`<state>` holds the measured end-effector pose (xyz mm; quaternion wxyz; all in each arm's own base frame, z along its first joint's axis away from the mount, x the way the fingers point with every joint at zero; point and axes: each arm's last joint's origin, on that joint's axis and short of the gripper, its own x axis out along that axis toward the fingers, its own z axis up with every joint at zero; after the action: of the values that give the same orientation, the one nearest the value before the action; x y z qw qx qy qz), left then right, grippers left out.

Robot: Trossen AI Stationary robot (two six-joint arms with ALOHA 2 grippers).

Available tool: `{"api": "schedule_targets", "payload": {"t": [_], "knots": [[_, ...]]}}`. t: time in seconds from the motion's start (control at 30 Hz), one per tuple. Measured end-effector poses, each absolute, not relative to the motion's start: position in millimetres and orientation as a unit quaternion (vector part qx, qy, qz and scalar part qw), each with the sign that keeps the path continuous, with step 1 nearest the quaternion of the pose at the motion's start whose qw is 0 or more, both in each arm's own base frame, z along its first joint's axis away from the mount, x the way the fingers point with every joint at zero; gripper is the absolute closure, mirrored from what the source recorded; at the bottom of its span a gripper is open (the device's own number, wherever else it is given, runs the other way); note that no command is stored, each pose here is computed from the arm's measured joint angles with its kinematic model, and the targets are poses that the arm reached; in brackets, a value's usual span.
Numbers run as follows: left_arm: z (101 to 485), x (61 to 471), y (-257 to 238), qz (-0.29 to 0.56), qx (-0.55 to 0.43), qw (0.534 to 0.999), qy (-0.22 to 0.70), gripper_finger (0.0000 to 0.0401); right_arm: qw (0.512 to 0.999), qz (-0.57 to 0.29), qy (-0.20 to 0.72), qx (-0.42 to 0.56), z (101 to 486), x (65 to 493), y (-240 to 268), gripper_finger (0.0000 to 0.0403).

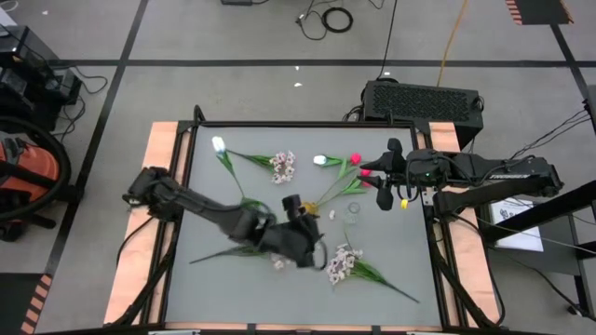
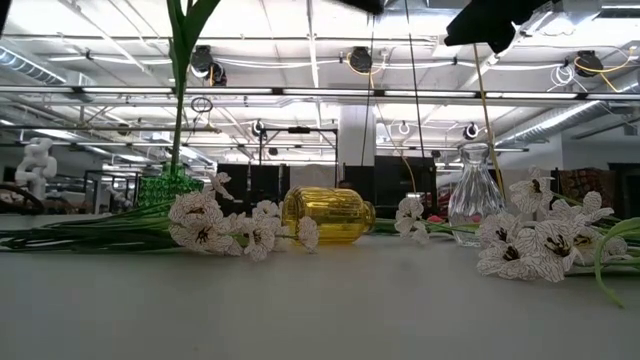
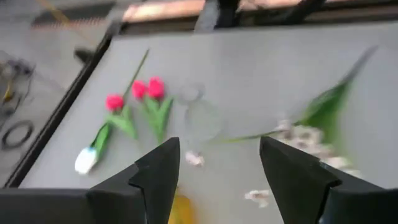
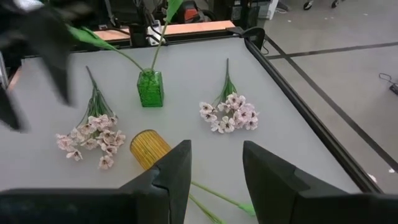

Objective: Sort flowers into vase by color
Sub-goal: Adjust the yellow flower vase

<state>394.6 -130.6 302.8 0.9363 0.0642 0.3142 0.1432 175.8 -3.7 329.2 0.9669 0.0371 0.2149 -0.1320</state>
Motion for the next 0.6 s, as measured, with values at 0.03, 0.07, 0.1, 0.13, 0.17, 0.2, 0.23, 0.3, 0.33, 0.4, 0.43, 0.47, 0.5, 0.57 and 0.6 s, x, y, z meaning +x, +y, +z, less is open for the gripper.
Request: {"api": "schedule_targets", "payload": {"t": [0.03, 0.07, 0.1, 0.13, 0.17, 0.2, 0.23, 0.3, 0.33, 0.4, 0.43, 0.47, 0.5, 0.57, 0.6], "knots": [[300, 400, -124, 0.15, 0.063, 0.932, 0.325, 0.0174, 0.967, -0.132, 0.215, 0.037, 329, 176, -4, 0.0266], [299, 404, -118, 0.156, 0.063, 0.928, 0.333, 0.0174, 0.967, -0.132, 0.215, 0.036, 329, 176, -4, 0.0266], [298, 407, -113, 0.163, 0.063, 0.924, 0.34, 0.0174, 0.967, -0.133, 0.215, 0.034, 329, 176, -4, 0.0266], [298, 410, -108, 0.17, 0.064, 0.92, 0.348, 0.0174, 0.967, -0.133, 0.215, 0.033, 329, 176, -4, 0.0266], [299, 413, -104, 0.173, 0.059, 0.918, 0.351, 0.0174, 0.967, -0.132, 0.215, 0.031, 329, 176, -4, 0.0266], [300, 415, -101, 0.176, 0.051, 0.918, 0.352, 0.0174, 0.967, -0.132, 0.215, 0.031, 329, 176, -4, 0.0266], [300, 416, -99, 0.177, 0.047, 0.917, 0.353, 0.0174, 0.967, -0.132, 0.215, 0.031, 329, 176, -4, 0.0266], [299, 416, -98, 0.177, 0.049, 0.913, 0.365, 0.0174, 0.967, -0.132, 0.215, 0.031, 329, 176, -4, 0.0266], [297, 416, -98, 0.179, 0.047, 0.911, 0.368, 0.0174, 0.967, -0.132, 0.215, 0.031, 329, 176, -4, 0.0266], [294, 413, -100, 0.181, 0.044, 0.905, 0.383, 0.0174, 0.967, -0.132, 0.215, 0.031, 329, 176, -4, 0.0266], [292, 410, -101, 0.18, 0.05, 0.899, 0.396, 0.0174, 0.967, -0.132, 0.215, 0.031, 329, 176, -4, 0.0266], [291, 408, -103, 0.181, 0.059, 0.894, 0.406, 0.0174, 0.967, -0.132, 0.216, 0.03, 329, 176, -4, 0.0266], [291, 403, -105, 0.188, 0.074, 0.888, 0.414, 0.0174, 0.967, -0.131, 0.218, 0.027, 329, 177, -4, 0.0266], [302, 386, -109, 0.222, 0.105, 0.871, 0.425, 0.0174, 0.965, -0.13, 0.228, 0.021, 326, 181, -4, 0.0266], [314, 377, -111, 0.233, 0.111, 0.872, 0.415, 0.0174, 0.963, -0.13, 0.236, 0.018, 323, 185, -4, 0.0266]]}}
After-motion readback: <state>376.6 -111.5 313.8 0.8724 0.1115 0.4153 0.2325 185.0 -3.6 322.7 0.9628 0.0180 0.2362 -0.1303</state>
